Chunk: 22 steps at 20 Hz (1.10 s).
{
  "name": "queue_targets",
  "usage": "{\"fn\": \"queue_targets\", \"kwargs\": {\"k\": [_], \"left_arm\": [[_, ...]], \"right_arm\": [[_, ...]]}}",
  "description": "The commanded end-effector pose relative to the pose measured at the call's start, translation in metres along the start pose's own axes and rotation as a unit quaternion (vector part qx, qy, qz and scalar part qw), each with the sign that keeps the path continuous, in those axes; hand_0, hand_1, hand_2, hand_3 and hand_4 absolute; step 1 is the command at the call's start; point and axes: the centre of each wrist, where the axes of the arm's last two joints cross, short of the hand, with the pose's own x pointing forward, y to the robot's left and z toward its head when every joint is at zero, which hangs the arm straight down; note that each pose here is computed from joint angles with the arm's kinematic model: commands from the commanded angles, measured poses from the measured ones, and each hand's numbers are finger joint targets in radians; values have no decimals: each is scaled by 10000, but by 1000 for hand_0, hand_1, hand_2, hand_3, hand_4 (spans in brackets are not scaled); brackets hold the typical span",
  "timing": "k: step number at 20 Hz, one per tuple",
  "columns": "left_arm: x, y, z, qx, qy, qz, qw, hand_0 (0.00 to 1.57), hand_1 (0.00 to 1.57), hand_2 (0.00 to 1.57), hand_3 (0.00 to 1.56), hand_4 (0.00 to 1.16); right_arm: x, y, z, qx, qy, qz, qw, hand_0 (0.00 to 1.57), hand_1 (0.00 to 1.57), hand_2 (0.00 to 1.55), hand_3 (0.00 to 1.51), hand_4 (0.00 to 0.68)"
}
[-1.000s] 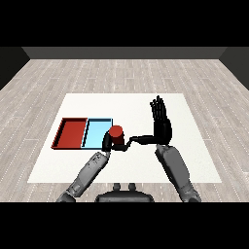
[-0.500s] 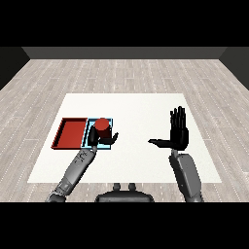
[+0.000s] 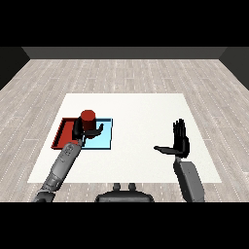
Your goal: Pick the red can and put it in the red box
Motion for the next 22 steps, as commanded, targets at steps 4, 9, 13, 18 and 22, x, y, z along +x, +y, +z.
{"fn": "queue_targets", "kwargs": {"k": [4,9,13,18,22], "left_arm": [[-423,390,-349,336,577,-926,9935,1535,1535,1342,1445,1104],[-871,978,-413,785,1577,-1214,9768,1571,1571,1560,1457,1101],[-1230,944,-288,821,2090,-1310,9656,1571,1571,1569,1490,1088],[-1513,926,-139,1028,2858,-1964,9323,1395,1395,1435,1432,1046],[-1594,1016,-103,924,3270,-2355,9105,333,333,454,328,723]], "right_arm": [[-334,33,190,-73,402,-25,9992,0,0,0,0,0],[-305,-87,35,-31,235,82,9997,0,0,0,0,0],[-397,-125,231,-132,77,144,9998,0,0,0,0,0],[-246,-36,111,2,-121,208,9997,0,0,0,0,0],[-243,-94,159,56,-301,293,9991,0,0,0,0,0]]}}
